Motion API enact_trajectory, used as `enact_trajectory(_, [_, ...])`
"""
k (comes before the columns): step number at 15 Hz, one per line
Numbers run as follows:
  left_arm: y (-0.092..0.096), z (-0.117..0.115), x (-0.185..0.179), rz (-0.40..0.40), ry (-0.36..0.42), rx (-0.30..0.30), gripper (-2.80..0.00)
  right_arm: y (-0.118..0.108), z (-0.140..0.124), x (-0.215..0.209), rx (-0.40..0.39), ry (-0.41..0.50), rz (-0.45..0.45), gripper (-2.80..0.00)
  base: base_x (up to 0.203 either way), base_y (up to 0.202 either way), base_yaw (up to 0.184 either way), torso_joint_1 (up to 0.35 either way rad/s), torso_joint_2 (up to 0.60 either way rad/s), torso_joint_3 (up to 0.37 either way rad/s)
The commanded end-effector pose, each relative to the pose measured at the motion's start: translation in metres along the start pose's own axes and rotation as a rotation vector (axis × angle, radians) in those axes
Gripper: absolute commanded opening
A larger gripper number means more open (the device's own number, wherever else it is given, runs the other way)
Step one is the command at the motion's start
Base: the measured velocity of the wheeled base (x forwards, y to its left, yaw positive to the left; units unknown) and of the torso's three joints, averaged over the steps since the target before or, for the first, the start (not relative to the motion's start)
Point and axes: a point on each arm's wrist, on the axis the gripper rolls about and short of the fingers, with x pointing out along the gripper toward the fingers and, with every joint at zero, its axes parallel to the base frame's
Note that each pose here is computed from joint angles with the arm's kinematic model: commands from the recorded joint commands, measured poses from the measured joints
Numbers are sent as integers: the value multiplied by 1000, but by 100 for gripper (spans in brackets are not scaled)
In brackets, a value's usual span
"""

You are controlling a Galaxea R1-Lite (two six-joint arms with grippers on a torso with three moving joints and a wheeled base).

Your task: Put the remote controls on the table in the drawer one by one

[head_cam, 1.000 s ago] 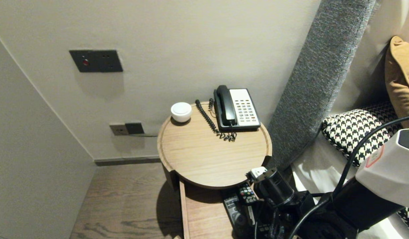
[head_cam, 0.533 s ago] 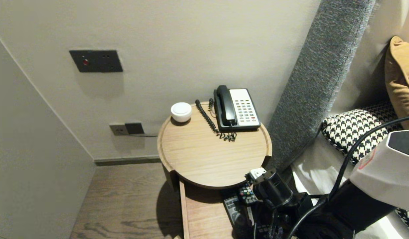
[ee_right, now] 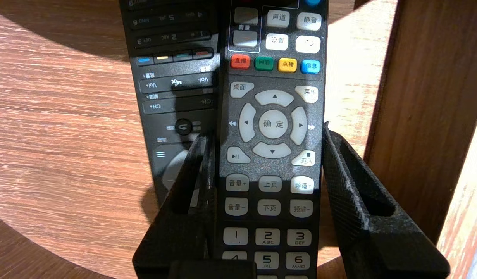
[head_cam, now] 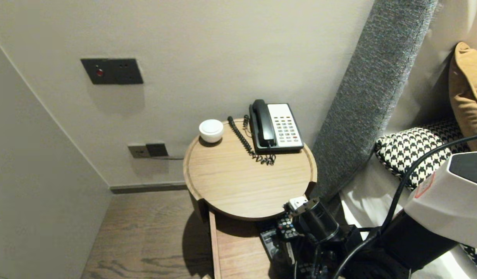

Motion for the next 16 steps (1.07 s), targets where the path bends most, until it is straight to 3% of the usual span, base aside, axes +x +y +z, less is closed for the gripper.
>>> enact_trajectory(1, [0,0,0,0,0,0,-280,2,2,-1,2,-14,6,-280,0,0,0,0,0,0])
enact_trajectory(10, [0,0,0,0,0,0,-280,-1,4,-5,6,-23,3,-280,0,0,0,0,0,0])
enact_trajectory(16, [0,0,0,0,0,0,-280,-7,3,-6,-33,-30,-32,-280,0,0,0,0,0,0])
